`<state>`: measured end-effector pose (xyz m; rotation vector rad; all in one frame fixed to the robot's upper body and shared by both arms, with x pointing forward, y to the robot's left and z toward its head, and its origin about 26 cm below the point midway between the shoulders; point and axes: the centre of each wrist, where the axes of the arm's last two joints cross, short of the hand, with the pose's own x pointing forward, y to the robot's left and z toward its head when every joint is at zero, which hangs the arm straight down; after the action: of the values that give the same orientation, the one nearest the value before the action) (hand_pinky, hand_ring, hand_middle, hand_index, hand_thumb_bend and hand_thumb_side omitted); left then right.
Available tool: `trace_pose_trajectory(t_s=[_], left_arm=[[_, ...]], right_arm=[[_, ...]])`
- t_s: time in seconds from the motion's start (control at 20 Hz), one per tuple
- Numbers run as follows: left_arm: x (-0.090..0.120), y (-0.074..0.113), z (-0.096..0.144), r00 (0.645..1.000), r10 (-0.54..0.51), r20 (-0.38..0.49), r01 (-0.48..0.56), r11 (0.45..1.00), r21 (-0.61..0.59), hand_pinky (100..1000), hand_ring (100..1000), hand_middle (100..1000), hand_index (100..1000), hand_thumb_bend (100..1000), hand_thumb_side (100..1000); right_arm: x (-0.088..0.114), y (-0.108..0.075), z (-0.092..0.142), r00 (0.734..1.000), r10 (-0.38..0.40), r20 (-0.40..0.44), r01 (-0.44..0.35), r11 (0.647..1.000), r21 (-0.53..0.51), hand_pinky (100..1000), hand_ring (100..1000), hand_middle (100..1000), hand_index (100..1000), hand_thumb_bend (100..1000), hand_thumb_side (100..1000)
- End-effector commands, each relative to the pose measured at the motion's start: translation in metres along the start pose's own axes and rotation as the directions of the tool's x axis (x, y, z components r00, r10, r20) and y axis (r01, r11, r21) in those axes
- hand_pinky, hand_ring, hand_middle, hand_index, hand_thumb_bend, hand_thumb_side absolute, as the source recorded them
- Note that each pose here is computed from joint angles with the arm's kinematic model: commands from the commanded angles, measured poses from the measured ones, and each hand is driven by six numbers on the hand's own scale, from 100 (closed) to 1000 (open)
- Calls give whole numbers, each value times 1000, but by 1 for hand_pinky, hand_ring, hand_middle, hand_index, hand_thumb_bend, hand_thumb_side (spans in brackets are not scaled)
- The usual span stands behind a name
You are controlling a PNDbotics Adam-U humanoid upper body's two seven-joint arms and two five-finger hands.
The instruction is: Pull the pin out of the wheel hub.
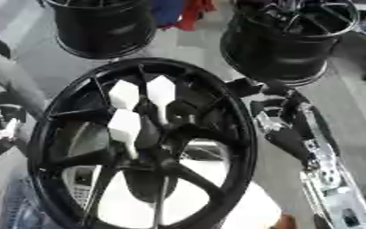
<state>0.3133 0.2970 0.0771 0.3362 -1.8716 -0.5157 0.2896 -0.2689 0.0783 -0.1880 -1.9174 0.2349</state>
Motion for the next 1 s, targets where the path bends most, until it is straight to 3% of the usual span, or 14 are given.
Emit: trace_pose_trajectory(t_s=[0.05,0.35,0.55,0.75,1.0], left_arm=[[10,9,-6,999,-23,45,23,1000,9,637,662,684,840,210,462],[23,42,-14,984,-128,123,129,992,-3,643,671,692,846,217,439],[49,83,-30,932,-254,259,283,956,-82,655,678,701,854,225,418],[79,113,-52,841,-360,405,466,862,-200,674,699,718,865,245,399],[119,120,-84,688,-403,604,680,649,-341,705,730,745,878,284,384]], right_arm=[[9,-3,-3,999,12,34,-12,1000,2,635,701,744,832,315,324],[9,-3,-3,999,17,31,-17,1000,6,635,701,744,832,312,322],[8,-3,-3,999,22,29,-23,1000,14,635,701,744,832,308,320],[8,-3,-3,999,27,26,-28,999,26,634,701,744,832,305,317],[8,-2,-3,999,32,24,-33,998,47,634,701,744,832,304,316]])
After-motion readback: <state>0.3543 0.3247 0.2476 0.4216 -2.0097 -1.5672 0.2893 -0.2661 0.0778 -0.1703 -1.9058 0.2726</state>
